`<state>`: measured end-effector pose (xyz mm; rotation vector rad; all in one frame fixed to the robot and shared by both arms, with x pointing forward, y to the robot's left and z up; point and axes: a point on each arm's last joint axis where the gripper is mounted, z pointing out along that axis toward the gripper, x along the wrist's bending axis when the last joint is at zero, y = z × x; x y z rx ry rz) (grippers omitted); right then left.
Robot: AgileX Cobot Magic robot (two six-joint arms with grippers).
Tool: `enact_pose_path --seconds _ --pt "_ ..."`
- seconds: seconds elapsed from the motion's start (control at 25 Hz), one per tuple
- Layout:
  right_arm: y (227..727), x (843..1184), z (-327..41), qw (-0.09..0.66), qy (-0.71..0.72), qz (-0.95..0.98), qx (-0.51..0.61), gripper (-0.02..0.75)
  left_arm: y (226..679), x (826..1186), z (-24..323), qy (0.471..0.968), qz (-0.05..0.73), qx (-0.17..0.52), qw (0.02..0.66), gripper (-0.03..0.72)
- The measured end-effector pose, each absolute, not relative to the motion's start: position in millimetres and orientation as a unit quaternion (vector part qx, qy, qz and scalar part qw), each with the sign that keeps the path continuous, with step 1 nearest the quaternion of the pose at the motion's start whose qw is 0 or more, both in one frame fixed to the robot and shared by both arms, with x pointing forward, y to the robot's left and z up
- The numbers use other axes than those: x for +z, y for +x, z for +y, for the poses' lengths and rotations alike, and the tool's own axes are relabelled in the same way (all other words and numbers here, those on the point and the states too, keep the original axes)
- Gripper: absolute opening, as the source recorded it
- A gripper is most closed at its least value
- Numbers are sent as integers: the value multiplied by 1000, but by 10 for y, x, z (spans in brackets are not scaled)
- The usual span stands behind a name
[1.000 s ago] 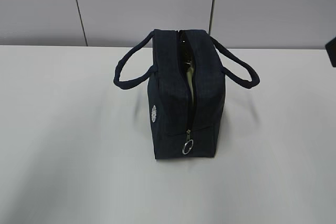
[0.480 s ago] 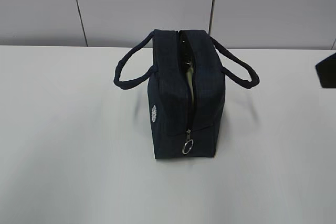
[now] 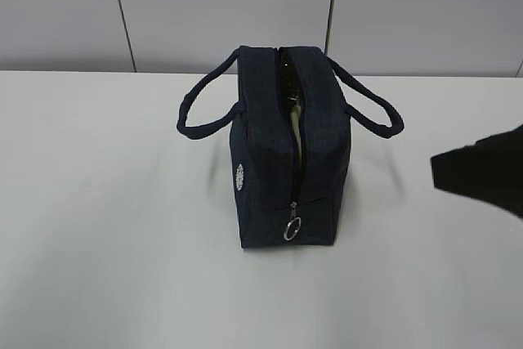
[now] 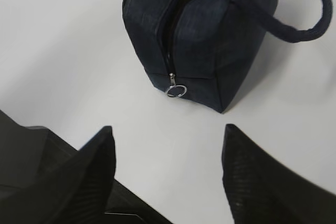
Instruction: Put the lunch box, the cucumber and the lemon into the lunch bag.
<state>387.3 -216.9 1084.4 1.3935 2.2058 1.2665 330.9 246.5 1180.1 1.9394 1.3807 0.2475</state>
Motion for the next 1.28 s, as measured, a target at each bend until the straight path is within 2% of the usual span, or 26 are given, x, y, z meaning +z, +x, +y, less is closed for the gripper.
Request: enact_pose_path --seconds 0.32,0.56,0.88,1.28 --pt "3895 10303 -2102 119 453 721 511 475 3305 11802 2468 754 537 97 365 237" --pt "4037 10000 -2084 182 381 763 488 475 3305 11802 2468 754 537 97 365 237" --pt "4191 9580 -1845 61 336 810 477 475 3305 11802 2468 754 537 97 365 237" --pt "4681 9383 -1653 29 342 818 462 475 3306 11802 2470 754 537 98 365 237"
